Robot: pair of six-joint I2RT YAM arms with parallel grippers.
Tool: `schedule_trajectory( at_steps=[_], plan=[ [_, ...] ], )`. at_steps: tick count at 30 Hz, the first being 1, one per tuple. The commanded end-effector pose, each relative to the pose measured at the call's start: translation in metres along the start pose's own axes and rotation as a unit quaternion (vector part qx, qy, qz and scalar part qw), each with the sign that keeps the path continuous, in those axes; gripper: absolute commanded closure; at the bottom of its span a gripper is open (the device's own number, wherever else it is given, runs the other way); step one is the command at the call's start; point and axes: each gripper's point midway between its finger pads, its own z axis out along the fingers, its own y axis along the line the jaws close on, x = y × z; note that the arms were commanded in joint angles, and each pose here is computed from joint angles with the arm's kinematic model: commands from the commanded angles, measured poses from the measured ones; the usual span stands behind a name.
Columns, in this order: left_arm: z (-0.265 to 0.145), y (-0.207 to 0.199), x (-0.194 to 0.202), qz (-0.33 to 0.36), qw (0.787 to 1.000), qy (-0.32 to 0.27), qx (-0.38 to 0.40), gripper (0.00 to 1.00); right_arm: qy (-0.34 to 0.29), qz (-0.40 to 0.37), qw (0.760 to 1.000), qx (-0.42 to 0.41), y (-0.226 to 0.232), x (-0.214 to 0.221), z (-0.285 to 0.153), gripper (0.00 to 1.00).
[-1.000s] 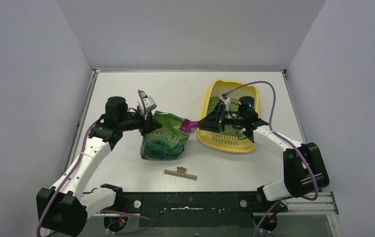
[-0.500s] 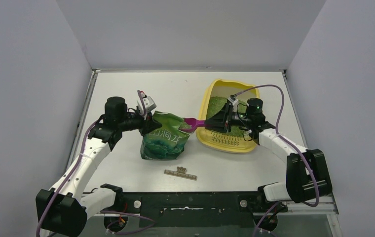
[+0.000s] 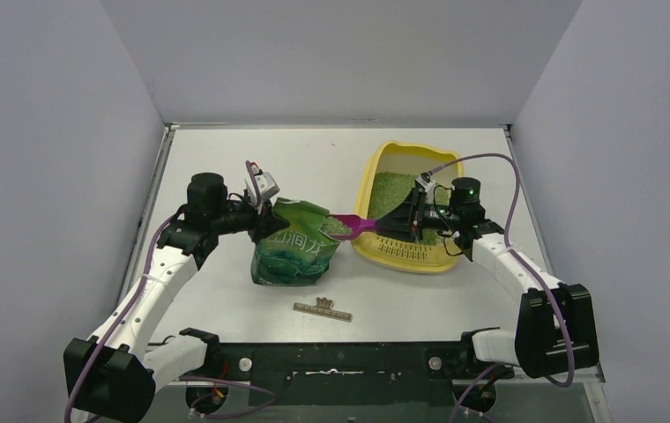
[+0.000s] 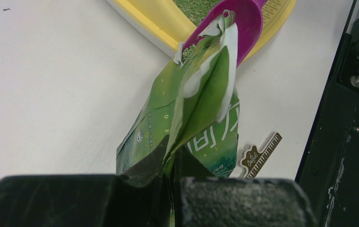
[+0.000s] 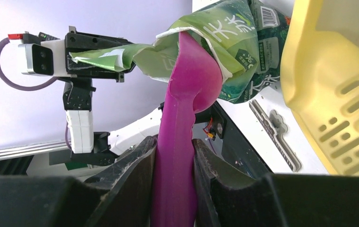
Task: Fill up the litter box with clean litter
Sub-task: 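Scoop the cat litter from the cat litter bag.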
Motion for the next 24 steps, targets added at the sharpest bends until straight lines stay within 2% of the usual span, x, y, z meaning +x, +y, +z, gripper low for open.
schedule_trajectory(
  at_steps=[1, 24],
  plan=[
    [-0.004, 0.002, -0.024, 0.035, 0.999, -0.032, -0.007, 1.00, 0.023, -0.046, 0.998, -0.020, 0.019, 0.010, -0.009, 1.00],
    [-0.003, 0.001, -0.024, 0.032, 0.999, -0.032, -0.004, 1.00, 0.002, -0.070, 0.997, -0.041, 0.023, -0.001, -0.023, 1.00]
  ],
)
